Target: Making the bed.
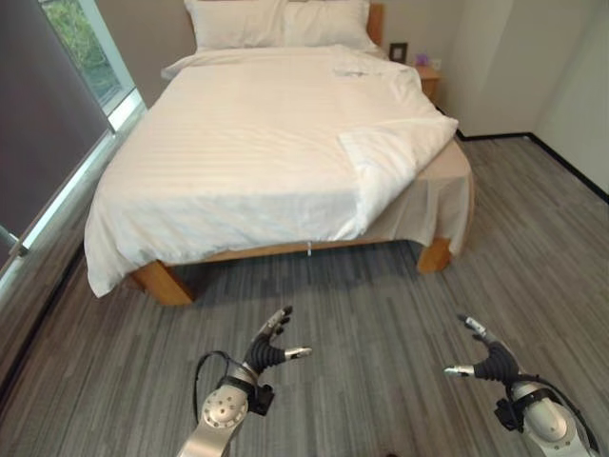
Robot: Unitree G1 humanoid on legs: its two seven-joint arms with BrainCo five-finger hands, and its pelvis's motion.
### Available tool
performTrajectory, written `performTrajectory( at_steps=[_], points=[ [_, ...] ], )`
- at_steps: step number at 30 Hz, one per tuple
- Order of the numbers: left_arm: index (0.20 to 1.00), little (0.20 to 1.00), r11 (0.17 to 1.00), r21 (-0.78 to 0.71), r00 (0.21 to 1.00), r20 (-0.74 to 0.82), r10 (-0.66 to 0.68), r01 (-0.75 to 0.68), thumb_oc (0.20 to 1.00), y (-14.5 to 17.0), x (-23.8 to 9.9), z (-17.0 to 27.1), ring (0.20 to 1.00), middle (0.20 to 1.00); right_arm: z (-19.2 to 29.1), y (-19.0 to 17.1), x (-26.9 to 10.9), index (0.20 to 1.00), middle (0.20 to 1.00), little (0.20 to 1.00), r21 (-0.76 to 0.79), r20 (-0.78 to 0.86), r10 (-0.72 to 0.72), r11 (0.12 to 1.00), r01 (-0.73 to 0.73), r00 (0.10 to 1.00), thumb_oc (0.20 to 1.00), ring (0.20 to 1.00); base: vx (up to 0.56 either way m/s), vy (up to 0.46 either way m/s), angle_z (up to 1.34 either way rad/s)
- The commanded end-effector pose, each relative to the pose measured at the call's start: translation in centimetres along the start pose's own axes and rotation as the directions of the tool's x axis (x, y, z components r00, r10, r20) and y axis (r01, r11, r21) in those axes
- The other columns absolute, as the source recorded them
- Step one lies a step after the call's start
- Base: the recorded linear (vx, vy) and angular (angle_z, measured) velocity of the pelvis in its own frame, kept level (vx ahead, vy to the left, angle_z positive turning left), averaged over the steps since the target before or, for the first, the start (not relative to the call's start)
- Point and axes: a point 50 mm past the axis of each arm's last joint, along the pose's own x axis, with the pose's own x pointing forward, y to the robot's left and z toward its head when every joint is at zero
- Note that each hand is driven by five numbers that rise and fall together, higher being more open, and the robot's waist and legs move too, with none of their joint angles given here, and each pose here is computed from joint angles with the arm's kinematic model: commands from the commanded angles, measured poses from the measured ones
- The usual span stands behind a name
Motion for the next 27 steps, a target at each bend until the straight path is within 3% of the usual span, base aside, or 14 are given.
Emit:
performTrajectory(
  at_steps=[1, 13, 27],
  points=[
    [1.0, 1.0, 1.0, 0.007, 0.99, 0.142, 0.011, -0.012, 1.0, 0.7, 0.7, 2.7, 1.0, 1.0, 2.1, -0.9, 1.1, 1.0, 1.0, 1.0, 0.022, 0.125, -0.055, 0.998, 0.052, 0.991, 1.0, 1.0, 0.0, 0.014, -0.04],
    [1.0, 1.0, 1.0, 0.021, 0.98, 0.2, 0.017, -0.021, 1.0, 1.6, 1.6, 4.5, 1.0, 1.0, 4.1, -1.0, 2.8, 1.0, 1.0, 1.0, 0.02, 0.197, -0.068, 0.998, 0.065, 0.978, 1.0, 1.0, 0.02, 0.01, -0.31],
    [1.0, 1.0, 0.994, -0.083, 0.966, 0.255, -0.051, 0.074, 1.0, -0.8, 3.1, 6.0, 1.0, 1.0, 4.8, -2.6, 2.2, 1.0, 1.0, 1.0, 0.02, 0.245, -0.097, 0.995, 0.095, 0.965, 1.0, 1.0, 0.18, -0.315, 0.01]
  ],
)
